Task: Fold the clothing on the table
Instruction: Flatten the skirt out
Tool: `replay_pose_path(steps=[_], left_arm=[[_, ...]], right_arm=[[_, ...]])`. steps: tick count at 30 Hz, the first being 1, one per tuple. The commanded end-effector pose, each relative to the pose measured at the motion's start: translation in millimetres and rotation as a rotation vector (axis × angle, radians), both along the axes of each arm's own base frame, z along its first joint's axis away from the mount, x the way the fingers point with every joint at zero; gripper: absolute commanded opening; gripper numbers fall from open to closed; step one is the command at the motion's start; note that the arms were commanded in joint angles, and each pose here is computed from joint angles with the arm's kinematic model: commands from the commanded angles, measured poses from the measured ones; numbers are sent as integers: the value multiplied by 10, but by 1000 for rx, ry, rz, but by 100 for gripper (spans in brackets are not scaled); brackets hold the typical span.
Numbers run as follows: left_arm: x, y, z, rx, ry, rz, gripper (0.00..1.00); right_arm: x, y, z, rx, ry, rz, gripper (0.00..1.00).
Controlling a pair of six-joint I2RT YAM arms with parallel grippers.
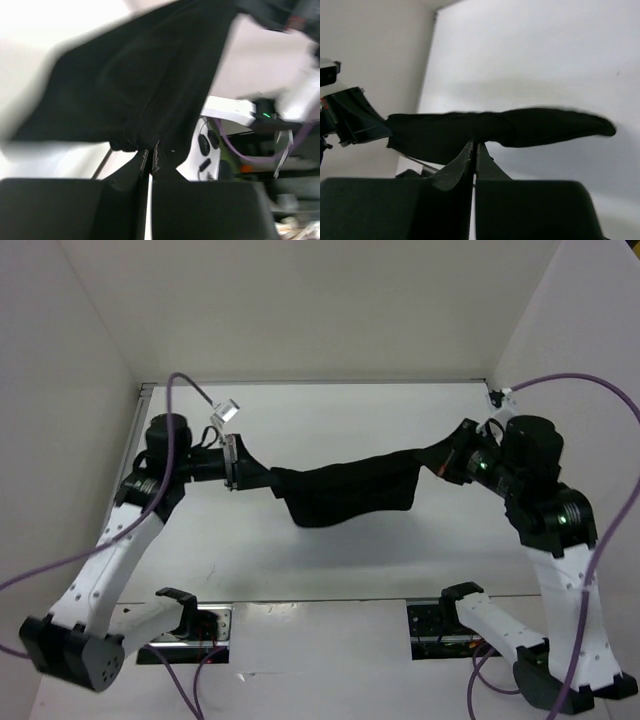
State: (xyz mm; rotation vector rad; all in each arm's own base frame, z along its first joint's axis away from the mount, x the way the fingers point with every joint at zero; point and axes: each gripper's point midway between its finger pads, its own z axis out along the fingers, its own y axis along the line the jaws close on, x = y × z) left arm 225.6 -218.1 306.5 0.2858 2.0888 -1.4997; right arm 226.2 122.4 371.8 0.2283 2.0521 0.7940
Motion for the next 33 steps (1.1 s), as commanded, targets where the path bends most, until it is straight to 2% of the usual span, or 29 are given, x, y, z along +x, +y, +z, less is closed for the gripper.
replay_pose_path(steps=[1,2,3,9,12,14,15,19,21,23,27,28,30,31,32,33], left_arm=[[-596,60,846,-141,-316,-111,0],[-585,64,871,-142,-308,-96,0],[-410,92,872,-118,-306,-21,0],[352,29,-97,20,28,59,0],[721,-19,-551,84,130,61,0],[977,-30,-551,95,140,75,0],[1126,-34,-697,103,185,69,0],[1589,-49,-243,50,115,79,0],[1746,43,155,14,39,99,0],[1776,103,361,1,-5,117,0],[1696,171,221,4,12,131,0],[1654,175,87,8,36,131,0],[1474,158,-496,46,149,146,0],[1371,93,-710,61,179,135,0],[1136,109,-1209,101,292,143,0],[978,54,-1452,119,354,133,0]], right_arm=[[-298,-71,507,54,-158,-9,0],[-282,-87,510,68,-149,-37,0],[-194,-141,473,50,-138,-79,0],[362,34,-3,21,-27,-49,0],[749,28,-201,-2,3,-63,0],[1044,-36,-380,-19,38,-92,0],[1140,-68,-399,-28,38,-100,0],[1504,-315,-207,-40,-1,-174,0],[1571,-436,111,-51,-66,-197,0],[1595,-487,338,-48,-118,-216,0],[1464,-472,208,-48,-81,-188,0],[1418,-440,-124,-49,-3,-168,0],[1233,-275,-371,13,52,-110,0],[1092,-211,-910,20,176,-90,0],[917,-162,-1045,32,204,-76,0],[660,-56,-1564,41,341,-62,0]])
